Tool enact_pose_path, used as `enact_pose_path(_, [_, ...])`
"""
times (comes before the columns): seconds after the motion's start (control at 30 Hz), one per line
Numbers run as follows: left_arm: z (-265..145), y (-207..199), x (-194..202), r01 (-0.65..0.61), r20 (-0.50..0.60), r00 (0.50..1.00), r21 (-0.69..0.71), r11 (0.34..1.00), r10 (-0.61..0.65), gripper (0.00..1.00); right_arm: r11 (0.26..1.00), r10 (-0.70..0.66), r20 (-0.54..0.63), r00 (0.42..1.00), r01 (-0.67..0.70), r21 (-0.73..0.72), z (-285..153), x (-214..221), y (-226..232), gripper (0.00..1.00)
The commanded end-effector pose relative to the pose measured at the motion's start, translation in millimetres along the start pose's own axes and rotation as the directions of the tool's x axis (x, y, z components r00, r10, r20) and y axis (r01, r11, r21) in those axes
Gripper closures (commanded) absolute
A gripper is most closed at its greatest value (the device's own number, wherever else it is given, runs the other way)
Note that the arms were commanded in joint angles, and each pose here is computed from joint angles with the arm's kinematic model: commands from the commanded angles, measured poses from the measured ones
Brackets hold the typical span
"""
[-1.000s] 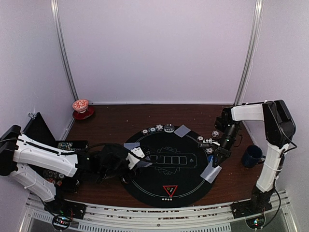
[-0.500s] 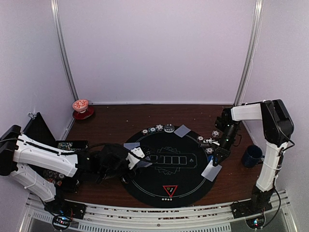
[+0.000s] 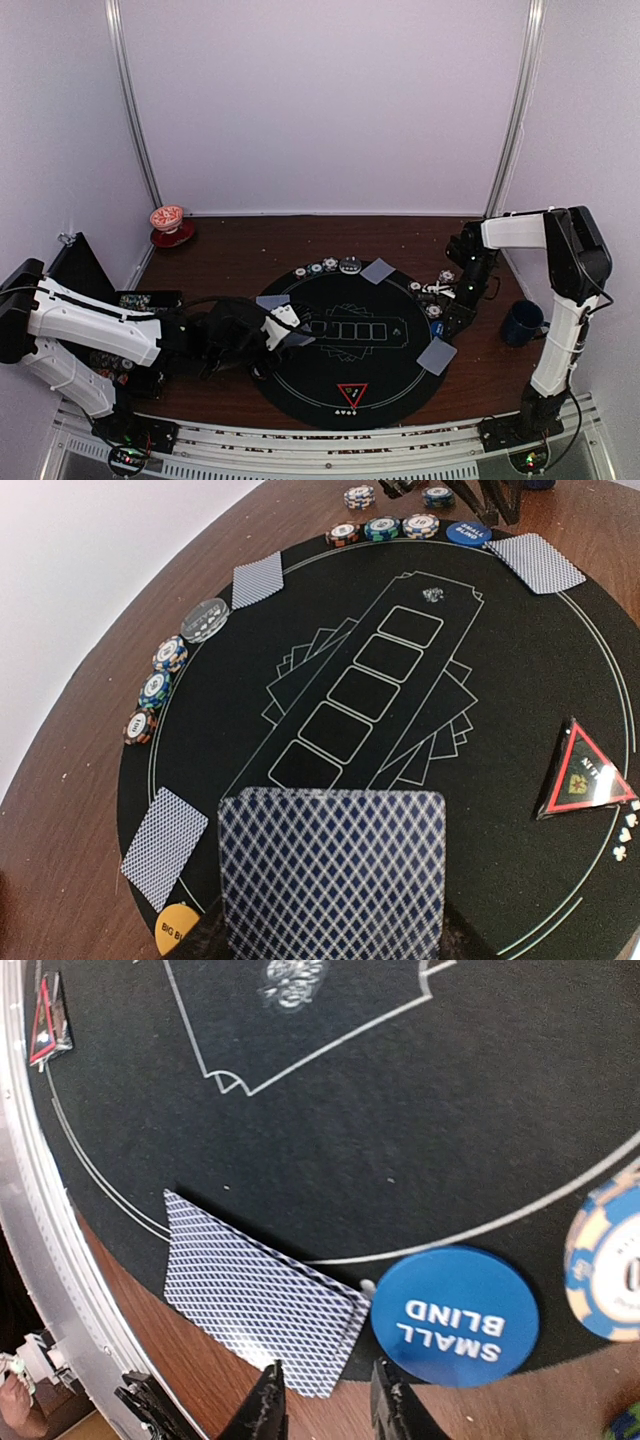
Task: Distribute texas hold em gaming equipment
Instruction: Distribute the poker card in the small blind area, then pick up the poker card from the face-down deck piles.
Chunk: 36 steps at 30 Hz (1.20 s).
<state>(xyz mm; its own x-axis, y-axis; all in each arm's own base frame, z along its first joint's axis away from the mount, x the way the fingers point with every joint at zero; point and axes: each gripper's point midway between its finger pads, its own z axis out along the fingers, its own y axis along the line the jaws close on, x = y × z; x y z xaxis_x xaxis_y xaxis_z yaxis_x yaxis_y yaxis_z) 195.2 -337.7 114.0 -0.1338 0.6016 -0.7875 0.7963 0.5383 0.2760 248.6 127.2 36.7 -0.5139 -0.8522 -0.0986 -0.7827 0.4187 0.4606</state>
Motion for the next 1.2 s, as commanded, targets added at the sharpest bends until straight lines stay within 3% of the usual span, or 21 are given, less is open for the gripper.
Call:
enact_pose_path(0.0, [-1.4,4.2,-25.7,0.017,0.071,0.997,-0.016,1.0,-0.016,0.48,0.993,0.01,0.013,1.0,-0.012,0.113,-20.1,0.5,-8.2,0.69])
enact_pose_path(0.17, [-2.0,4.8,-26.5,0.019,0.073,0.997,-0.018,1.0,-0.017,0.48,0.979,0.0,0.058,0.998,-0.012,0.204,-49.0,-7.9,-7.0,0.61])
enact_pose_path(0.33, [-2.6,4.8,-27.9,0.02,0.077,0.997,-0.016,1.0,-0.019,0.48,0.961,-0.073,0.206,0.976,0.013,0.277,-89.7,-36.4,10.7,0.44])
enact_pose_path(0.4, [-2.7,5.0,-28.0,0.02,0.077,0.997,-0.017,1.0,-0.019,0.48,0.955,-0.097,0.305,0.947,0.002,0.298,-103.5,-54.9,20.7,0.36])
enact_pose_path(0.6, [-3.5,5.4,-28.9,0.021,0.08,0.997,-0.018,1.0,-0.019,0.48,0.942,-0.169,0.594,0.787,-0.049,0.333,-134.3,-114.0,54.5,0.01])
enact_pose_path(0.9, [-11.1,10.8,-32.2,0.028,0.097,0.995,-0.032,0.999,-0.025,0.48,0.955,-0.273,0.758,0.592,0.075,0.286,-146.1,-193.0,128.5,0.0])
enact_pose_path(1.17, [-19.6,16.4,-35.3,0.033,0.116,0.993,-0.048,0.998,-0.027,0.48,0.972,-0.235,0.735,0.636,0.172,0.162,-95.9,-254.2,164.8,0.0])
